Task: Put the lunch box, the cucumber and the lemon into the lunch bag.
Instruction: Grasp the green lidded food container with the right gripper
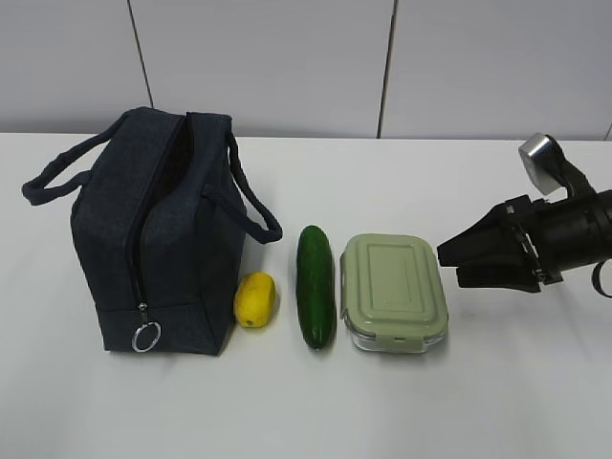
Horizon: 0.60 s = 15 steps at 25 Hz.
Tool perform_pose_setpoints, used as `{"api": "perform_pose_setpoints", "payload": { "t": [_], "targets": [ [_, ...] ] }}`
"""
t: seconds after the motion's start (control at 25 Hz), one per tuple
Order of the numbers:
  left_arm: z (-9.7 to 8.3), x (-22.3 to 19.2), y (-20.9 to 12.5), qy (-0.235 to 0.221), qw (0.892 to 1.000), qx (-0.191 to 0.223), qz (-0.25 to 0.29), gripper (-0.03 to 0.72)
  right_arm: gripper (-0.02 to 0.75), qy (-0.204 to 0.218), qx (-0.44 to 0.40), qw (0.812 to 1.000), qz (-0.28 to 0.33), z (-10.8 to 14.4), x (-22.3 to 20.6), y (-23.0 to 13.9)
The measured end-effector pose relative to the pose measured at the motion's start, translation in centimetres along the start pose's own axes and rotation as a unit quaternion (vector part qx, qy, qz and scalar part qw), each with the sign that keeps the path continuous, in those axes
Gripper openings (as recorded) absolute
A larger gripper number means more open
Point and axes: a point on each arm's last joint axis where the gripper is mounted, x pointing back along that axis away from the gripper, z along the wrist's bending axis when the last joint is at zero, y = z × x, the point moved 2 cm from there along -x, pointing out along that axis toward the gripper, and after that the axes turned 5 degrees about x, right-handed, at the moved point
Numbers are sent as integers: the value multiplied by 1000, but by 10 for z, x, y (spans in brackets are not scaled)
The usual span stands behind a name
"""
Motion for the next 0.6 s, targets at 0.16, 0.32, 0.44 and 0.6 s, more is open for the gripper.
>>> {"api": "perform_pose_setpoints", "payload": {
  "t": [0.16, 0.32, 0.44, 0.6],
  "targets": [
    [0, 0, 0, 0, 1000, 0, 0, 238, 478, -6, 24, 1000, 5, -4, 1, 9],
    [0, 0, 0, 0, 1000, 0, 0, 238, 476, -12, 29, 999, 22, -13, -1, 15],
    [0, 0, 0, 0, 1000, 0, 0, 238, 476, -10, 5, 999, 31, -24, -7, 13],
    [0, 0, 0, 0, 1000, 0, 0, 238, 476, -8, -12, 999, 36, -29, -11, 10]
  ]
}}
